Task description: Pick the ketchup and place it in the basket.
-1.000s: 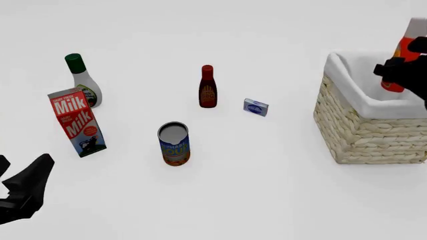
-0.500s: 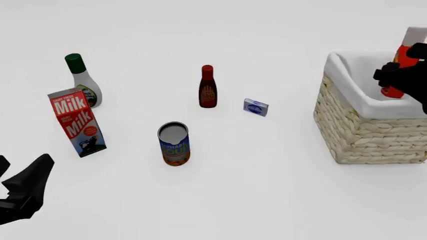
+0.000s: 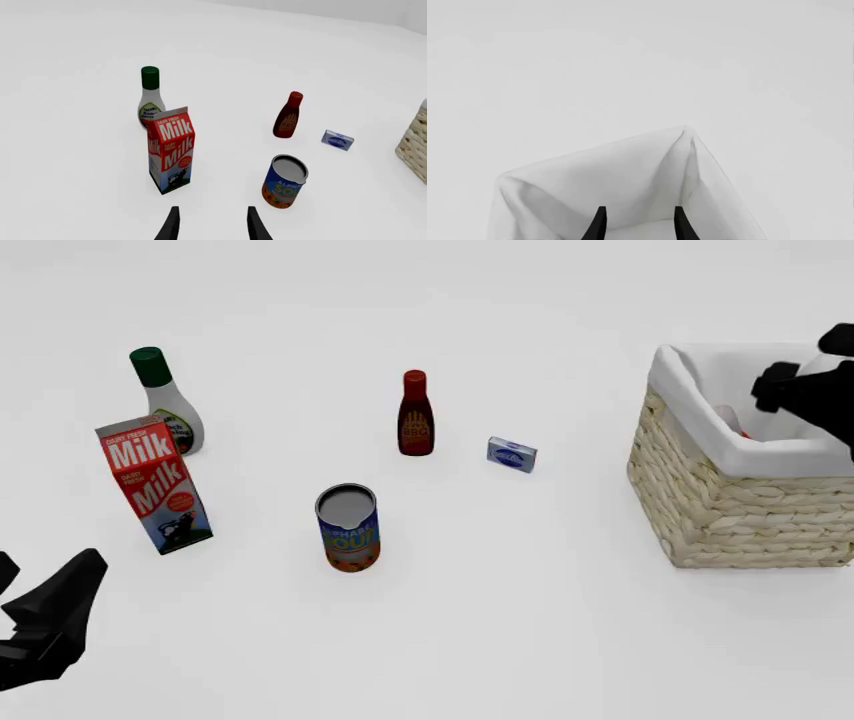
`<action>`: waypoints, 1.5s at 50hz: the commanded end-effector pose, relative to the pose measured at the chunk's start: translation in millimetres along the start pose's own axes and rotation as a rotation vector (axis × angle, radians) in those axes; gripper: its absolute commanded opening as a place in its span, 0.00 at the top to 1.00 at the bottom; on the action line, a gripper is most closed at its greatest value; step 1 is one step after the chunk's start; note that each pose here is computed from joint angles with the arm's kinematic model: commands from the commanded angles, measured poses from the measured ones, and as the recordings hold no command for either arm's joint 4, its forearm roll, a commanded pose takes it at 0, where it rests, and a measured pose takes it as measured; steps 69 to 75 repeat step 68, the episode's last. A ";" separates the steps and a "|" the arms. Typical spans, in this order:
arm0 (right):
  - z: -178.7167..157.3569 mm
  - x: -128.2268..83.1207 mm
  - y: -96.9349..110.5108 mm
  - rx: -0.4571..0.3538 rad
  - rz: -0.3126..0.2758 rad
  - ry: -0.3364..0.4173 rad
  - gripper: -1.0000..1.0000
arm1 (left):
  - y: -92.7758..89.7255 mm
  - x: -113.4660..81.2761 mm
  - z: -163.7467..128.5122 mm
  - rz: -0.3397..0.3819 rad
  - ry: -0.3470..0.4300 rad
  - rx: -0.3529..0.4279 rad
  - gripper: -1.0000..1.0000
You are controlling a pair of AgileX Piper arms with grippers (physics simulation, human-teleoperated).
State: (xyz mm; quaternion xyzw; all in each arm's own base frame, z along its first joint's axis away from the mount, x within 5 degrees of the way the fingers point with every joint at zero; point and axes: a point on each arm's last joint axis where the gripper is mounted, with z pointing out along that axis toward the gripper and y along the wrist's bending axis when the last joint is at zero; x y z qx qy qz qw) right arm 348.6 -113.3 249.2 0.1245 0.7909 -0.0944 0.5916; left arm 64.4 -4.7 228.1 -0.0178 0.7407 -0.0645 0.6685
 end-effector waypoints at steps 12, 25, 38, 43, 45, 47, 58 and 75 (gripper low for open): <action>-42.0 -24.6 16.5 -0.049 0.005 -0.075 0.00 | -0.1 -0.1 -1.1 -0.006 -0.004 0.002 0.00; -85.7 -34.8 20.7 -0.068 -0.021 -0.153 0.00 | -0.2 0.1 -2.2 -0.012 -0.008 0.004 0.00; -152.2 -16.6 33.8 -0.134 -0.136 -0.239 0.00 | -0.5 -1.4 -3.3 -0.016 -0.015 0.008 0.00; -175.1 -9.7 34.8 -0.151 -0.163 -0.276 0.00 | -0.3 0.4 -2.7 -0.021 -0.015 0.007 0.00; -180.6 -6.6 35.8 -0.164 -0.143 -0.274 0.00 | -0.4 0.6 -1.8 -0.022 -0.013 0.010 0.00; -195.5 0.6 37.0 -0.183 -0.159 -0.304 0.00 | -0.6 0.6 -0.3 -0.021 -0.012 0.012 0.00; -230.1 36.4 25.3 -0.151 -0.212 -0.348 0.00 | -1.3 1.5 4.8 -0.021 -0.010 0.023 0.00; -249.1 69.0 22.1 -0.159 -0.237 -0.385 0.00 | -0.9 8.4 6.0 -0.028 -0.005 0.028 0.00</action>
